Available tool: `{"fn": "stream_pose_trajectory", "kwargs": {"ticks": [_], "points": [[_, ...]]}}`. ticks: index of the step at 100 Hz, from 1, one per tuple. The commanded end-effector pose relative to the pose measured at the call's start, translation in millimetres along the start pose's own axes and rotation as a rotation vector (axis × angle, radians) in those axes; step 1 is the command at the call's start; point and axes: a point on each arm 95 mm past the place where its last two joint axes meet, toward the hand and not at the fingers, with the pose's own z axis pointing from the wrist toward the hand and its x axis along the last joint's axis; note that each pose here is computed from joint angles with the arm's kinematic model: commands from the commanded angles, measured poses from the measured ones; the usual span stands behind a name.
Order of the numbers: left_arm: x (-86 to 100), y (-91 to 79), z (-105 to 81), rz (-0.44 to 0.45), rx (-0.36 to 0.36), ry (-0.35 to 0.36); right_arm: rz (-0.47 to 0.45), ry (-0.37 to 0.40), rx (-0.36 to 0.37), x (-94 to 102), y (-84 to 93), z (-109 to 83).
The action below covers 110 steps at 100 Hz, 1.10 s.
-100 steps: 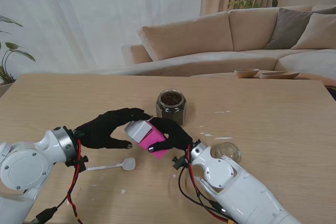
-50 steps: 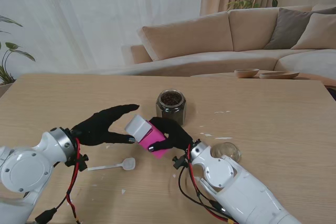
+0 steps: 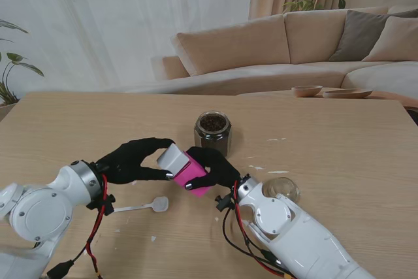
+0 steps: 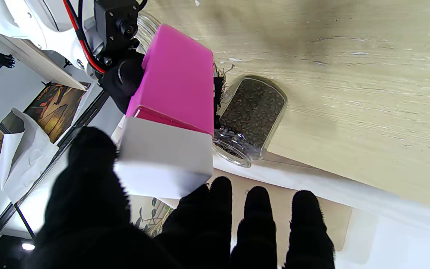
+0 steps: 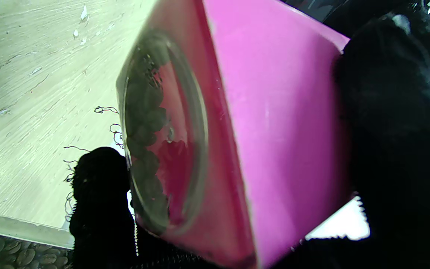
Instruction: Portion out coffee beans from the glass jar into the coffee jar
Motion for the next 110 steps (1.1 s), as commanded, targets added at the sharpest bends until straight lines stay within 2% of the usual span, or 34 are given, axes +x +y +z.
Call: {"fn": "stream_pose_trajectory", "kwargs": {"ticks": [1, 61, 110], "points": [[5.9, 5.4, 0.2, -0.010, -0.032, 0.029, 0.010, 0.011, 0.011, 3.2, -4.3, 2.4], [5.1, 2.6, 1.2, 0.013, -0.072, 0.076, 0.014, 0.014, 0.008, 2.9, -4.4, 3.1], [0.9, -4.4, -4.3, 0.081, -0.108, 0.103, 0.014, 0.010, 0.008, 2.5, -4.1, 3.0]]}}
